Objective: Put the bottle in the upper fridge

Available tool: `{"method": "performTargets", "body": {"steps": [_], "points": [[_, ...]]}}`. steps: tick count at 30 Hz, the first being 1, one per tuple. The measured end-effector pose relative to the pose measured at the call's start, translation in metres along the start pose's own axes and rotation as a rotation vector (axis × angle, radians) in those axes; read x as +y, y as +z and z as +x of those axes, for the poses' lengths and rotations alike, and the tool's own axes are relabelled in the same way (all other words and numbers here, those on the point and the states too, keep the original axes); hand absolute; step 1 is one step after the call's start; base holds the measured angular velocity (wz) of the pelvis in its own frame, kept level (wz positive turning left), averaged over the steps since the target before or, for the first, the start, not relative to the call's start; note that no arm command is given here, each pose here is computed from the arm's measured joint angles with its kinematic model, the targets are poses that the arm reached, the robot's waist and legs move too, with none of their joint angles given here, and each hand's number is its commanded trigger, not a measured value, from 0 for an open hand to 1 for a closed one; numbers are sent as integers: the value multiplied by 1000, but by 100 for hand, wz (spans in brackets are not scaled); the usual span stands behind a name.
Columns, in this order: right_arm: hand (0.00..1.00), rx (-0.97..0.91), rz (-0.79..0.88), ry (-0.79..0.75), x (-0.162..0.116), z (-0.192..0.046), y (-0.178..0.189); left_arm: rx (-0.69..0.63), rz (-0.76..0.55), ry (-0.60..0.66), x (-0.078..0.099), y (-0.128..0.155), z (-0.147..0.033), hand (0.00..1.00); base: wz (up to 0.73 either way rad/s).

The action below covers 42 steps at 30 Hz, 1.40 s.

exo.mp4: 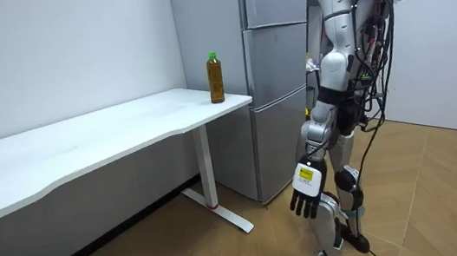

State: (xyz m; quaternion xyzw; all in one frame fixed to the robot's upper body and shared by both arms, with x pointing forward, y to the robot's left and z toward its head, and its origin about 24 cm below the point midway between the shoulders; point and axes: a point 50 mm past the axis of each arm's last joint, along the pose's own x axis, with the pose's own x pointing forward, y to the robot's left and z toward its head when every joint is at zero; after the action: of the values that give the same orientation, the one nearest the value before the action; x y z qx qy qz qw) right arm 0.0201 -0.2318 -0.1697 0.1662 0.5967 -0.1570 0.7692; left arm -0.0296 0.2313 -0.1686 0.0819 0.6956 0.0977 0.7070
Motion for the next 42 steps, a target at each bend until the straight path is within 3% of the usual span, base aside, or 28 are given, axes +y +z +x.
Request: {"method": "performTargets", "body": {"steps": [26,32,37,42], "points": [[0,10,44,1,-2,-1,-4,16,27,13,0,-1,1,0,-2],[0,13,46,1,-2,0,-3,13,-169,28,3,-1,1,0,0],[0,3,66,-23,-5,-1,-2,-79,-502,105,20,20,0,0,3],[0,-15,68,-28,-6,-1,0,-220,-748,165,36,45,-7,0,1]]}}
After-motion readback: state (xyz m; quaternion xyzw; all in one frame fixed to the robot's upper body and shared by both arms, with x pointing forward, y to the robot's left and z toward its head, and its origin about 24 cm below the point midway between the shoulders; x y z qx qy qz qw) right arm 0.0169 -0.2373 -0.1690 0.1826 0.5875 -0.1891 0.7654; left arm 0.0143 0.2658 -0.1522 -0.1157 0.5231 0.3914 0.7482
